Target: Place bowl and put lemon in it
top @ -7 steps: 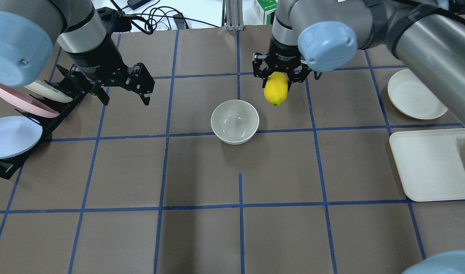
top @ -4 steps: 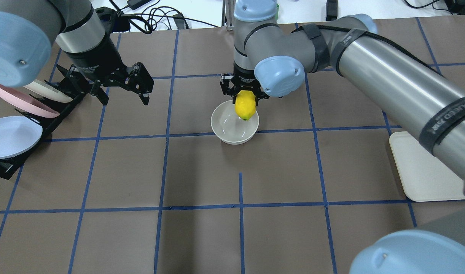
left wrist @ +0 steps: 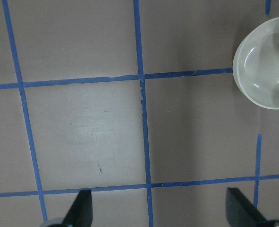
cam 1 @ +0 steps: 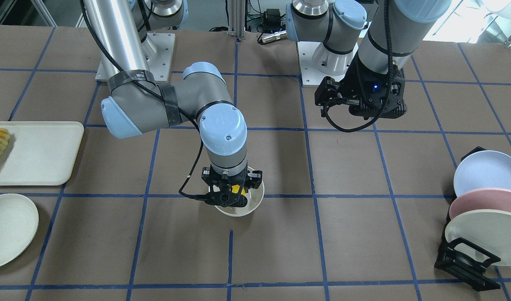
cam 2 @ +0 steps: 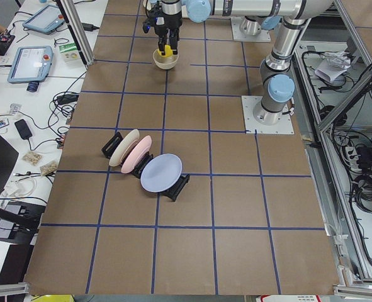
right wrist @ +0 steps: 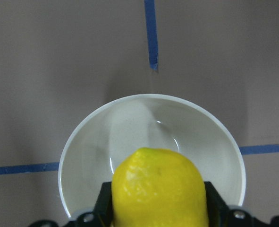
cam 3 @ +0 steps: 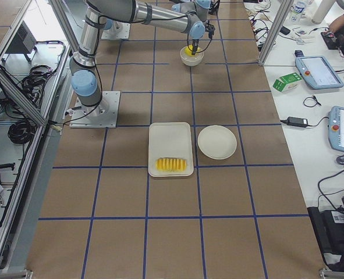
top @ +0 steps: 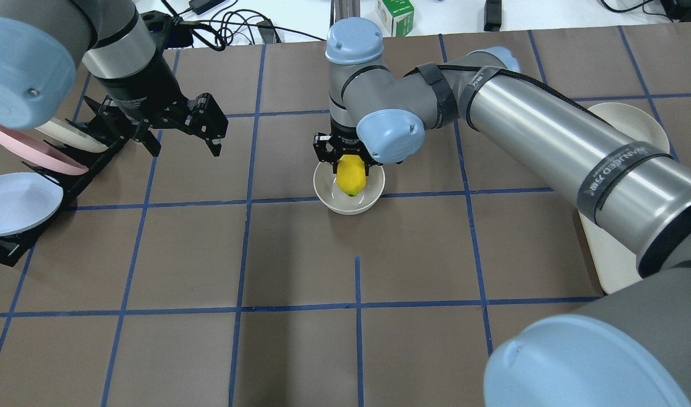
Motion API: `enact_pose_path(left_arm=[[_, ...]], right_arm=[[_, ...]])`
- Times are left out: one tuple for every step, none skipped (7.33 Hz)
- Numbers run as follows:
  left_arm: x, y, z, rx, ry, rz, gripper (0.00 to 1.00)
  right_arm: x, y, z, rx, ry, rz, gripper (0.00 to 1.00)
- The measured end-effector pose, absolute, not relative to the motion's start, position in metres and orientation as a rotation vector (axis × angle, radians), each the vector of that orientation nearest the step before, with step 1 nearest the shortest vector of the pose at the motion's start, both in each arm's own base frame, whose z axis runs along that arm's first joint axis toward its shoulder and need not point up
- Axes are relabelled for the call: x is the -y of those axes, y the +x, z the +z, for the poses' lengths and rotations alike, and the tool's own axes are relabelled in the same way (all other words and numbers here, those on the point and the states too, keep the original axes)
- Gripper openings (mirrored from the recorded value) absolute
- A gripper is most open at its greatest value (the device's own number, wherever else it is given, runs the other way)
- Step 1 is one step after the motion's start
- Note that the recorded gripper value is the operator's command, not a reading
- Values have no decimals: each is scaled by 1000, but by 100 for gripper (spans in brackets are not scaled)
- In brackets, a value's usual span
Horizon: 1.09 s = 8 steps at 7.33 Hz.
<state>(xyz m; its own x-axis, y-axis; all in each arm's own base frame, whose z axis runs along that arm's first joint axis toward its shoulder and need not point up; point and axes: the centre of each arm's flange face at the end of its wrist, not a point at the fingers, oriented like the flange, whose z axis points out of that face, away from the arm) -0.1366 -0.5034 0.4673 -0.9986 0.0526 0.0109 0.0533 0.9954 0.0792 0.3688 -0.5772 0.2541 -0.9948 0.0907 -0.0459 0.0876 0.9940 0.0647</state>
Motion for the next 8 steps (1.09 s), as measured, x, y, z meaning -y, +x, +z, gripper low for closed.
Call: enact_pose_path(left_arm=[[504,-136,467,3129,-83,-125,100],[503,-136,468,3129,-83,-123,100],[503,-136,469,3129,-83,-121,100],[503,-136,469,3130,-82,-120,100],[503,-136,469,3131,-80,-118,100],[504,-136,469,3131,-80,-116,100],[503,-136,470,3131,-79,-115,100],[503,-136,469,3131,-79,-116,100]], right_arm=[[579,370,243,-3092,139,116,16],[580,370,236,-3094,136,123,36],[581,371,230,-3096,129,128,63],[582,371,225,-3097,127,132,97],[583,371,222,-3097,129,132,100],[583,371,221,-3098,135,131,100],[582,371,227,-3096,138,121,100],[579,370,243,-3093,138,104,100]])
